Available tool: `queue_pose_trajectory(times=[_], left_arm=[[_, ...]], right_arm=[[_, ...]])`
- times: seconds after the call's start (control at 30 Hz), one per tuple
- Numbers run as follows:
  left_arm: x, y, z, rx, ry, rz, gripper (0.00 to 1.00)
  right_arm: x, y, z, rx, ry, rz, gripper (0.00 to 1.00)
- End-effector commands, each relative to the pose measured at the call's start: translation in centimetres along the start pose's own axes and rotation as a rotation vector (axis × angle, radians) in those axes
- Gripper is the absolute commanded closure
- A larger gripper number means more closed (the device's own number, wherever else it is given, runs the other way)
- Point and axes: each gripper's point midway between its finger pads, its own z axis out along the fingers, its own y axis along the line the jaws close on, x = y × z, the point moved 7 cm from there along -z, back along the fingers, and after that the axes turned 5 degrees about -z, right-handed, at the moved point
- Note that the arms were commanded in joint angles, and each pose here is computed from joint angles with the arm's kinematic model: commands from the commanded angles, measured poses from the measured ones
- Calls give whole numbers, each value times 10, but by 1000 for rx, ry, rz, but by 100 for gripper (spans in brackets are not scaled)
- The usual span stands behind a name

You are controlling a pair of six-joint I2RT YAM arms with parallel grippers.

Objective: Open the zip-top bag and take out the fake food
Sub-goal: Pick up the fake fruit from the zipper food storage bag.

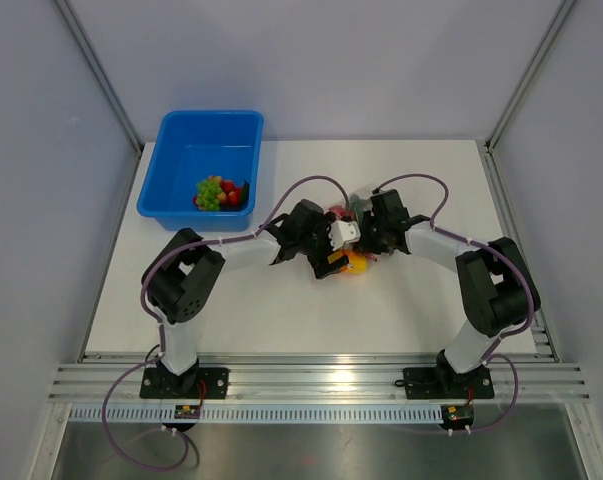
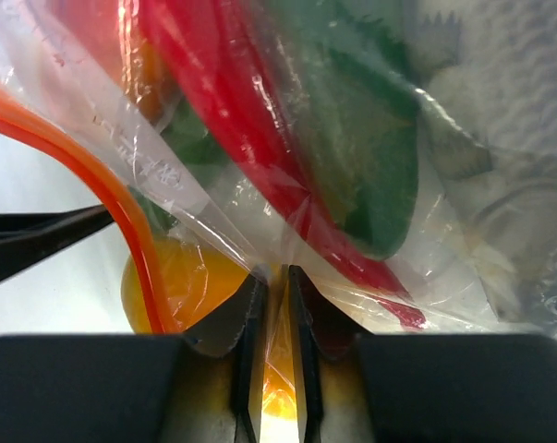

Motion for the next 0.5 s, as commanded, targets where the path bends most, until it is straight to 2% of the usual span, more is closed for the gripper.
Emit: queue_pose_trajectory(times=[0.0,0.13,0.47], left_arm=[[-12,-3,8,26,-43,54,1],[-15,-4,11,39,-50,47,3],[-9,-16,15,129,-21,53,17]], right_arm=[[8,4,1,-16,59,-23,80],[7,4,1,-21,57,-21,83],[8,8,3,-28,65,-33,89]])
